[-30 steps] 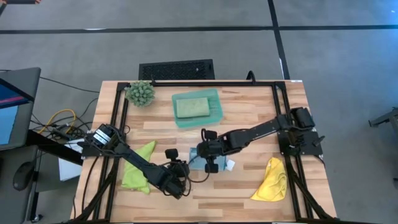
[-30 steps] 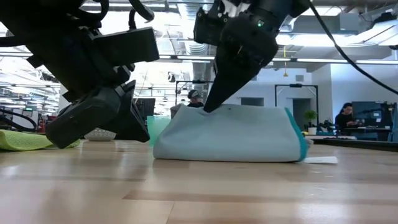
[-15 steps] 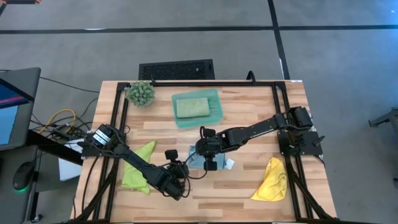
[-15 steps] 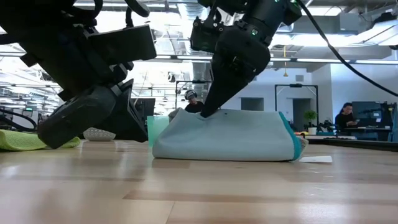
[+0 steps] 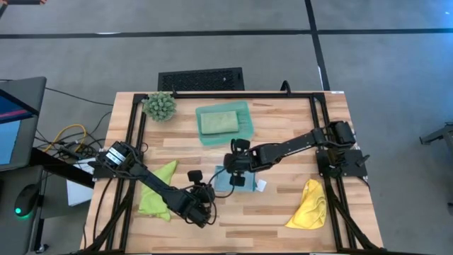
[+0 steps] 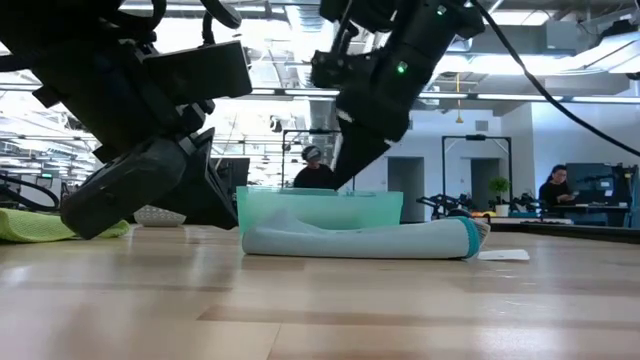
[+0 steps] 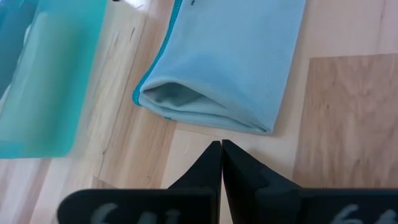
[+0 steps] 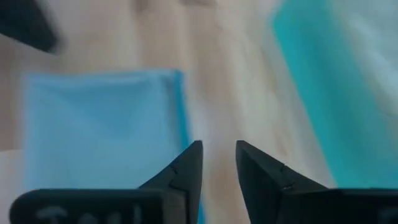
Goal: Fold microfiber towels
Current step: Fold the blue towel
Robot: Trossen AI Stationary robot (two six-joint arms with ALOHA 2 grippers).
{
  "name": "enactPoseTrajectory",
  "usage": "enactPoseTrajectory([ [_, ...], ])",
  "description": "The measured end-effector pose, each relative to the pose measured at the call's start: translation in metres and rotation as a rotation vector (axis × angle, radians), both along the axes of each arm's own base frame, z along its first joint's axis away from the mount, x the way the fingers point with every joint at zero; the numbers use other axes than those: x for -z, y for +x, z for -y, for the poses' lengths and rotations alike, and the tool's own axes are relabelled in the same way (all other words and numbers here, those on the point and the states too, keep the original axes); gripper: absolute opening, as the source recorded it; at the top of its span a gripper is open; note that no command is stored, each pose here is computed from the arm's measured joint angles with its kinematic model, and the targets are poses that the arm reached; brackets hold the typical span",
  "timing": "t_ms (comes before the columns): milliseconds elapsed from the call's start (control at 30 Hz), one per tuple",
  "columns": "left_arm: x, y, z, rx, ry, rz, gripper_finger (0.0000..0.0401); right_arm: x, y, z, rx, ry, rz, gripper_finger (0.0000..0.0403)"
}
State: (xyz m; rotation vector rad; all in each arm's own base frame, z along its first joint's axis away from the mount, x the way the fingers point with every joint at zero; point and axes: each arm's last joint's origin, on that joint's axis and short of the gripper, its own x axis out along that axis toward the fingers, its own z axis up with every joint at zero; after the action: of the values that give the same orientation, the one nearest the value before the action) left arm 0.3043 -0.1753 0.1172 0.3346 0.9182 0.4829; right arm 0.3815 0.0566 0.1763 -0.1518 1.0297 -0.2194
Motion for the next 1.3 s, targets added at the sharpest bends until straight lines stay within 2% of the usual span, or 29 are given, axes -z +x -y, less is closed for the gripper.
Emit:
enactPoseTrajectory([
  [133, 0.000, 0.000, 0.000, -0.001, 0.001, 0.002, 0.0004, 0.001, -0.009, -0.010, 0.021, -0.091, -0.026, 0.0123],
  [233, -0.006, -0.004, 0.002, -0.034, 0.010, 0.045, 0.0004, 0.020, -0.021, -0.021, 0.013, -0.123, -0.027, 0.0113],
  [300, -0.019, -0.008, 0.002, -0.068, -0.008, 0.110, 0.0004, 0.029, -0.032, -0.026, 0.019, -0.122, -0.005, 0.0102],
  [500, -0.047, -0.009, 0.006, -0.083, -0.069, 0.255, 0.0004, 0.027, -0.066, -0.027, 0.063, -0.035, 0.151, 0.0074],
  [633, -0.040, 0.007, 0.000, -0.056, -0.106, 0.315, 0.0004, 0.018, -0.088, -0.029, 0.063, 0.048, 0.327, 0.0061],
  [800, -0.026, 0.039, -0.024, -0.087, -0.219, 0.470, 0.0004, 0.033, -0.114, -0.038, -0.027, 0.208, 0.513, 0.0054],
  [933, -0.023, 0.052, -0.050, -0.071, -0.301, 0.442, 0.0004, 0.045, -0.123, -0.040, -0.038, 0.264, 0.594, 0.0054],
  [1100, -0.009, 0.047, -0.070, -0.152, -0.327, 0.384, 0.0004, 0.061, -0.118, -0.033, -0.033, 0.316, 0.546, 0.0054],
  [1300, 0.005, 0.033, -0.074, -0.208, -0.317, 0.348, 0.0004, 0.084, -0.113, -0.017, 0.135, 0.308, 0.501, 0.0054],
])
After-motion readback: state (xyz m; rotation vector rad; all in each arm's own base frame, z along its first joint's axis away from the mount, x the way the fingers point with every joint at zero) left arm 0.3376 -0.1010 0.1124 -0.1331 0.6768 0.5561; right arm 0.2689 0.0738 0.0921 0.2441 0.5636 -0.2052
